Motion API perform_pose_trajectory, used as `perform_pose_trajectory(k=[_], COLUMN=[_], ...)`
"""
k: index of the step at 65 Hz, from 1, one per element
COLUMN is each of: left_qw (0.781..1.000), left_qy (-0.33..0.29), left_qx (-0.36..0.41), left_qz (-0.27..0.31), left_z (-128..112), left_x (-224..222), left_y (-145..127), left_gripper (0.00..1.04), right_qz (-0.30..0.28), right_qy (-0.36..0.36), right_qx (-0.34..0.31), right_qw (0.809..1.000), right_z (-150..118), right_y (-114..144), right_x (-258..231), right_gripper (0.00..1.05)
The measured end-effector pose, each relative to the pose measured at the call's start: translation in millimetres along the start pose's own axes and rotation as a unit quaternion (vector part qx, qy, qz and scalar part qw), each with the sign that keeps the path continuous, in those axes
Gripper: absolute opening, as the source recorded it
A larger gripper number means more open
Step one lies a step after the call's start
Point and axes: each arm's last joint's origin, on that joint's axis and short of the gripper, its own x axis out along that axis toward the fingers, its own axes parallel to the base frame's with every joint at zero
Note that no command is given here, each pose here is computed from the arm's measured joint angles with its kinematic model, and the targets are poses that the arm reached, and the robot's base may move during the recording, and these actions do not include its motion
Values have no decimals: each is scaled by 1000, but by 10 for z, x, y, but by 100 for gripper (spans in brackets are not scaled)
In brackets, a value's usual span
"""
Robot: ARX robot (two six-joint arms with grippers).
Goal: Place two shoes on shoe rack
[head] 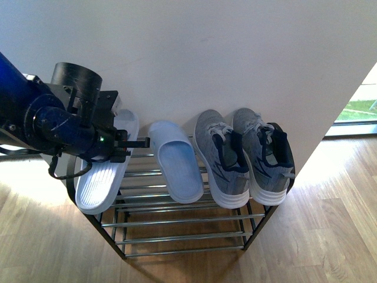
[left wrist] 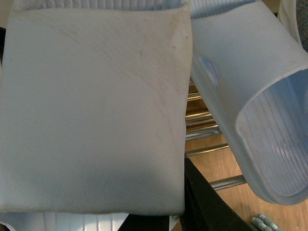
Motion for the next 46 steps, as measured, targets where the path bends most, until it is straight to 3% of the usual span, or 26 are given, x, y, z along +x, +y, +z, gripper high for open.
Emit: perform_pose_trajectory(k=[26, 46], left_qw=[998, 997], left_qy=[2, 4], left_qx=[-23, -36], left_qz=[53, 68], left_z=[-65, -51], left_x=[222, 226], left_y=[60, 55], left_gripper=[2, 50], right_qz=[0, 0], right_qy=[0, 0], right_qx=[0, 0], right_qw=[1000, 1000], right_z=[1, 1], right_y=[0, 0], right_x=[0, 0], right_gripper=[95, 95])
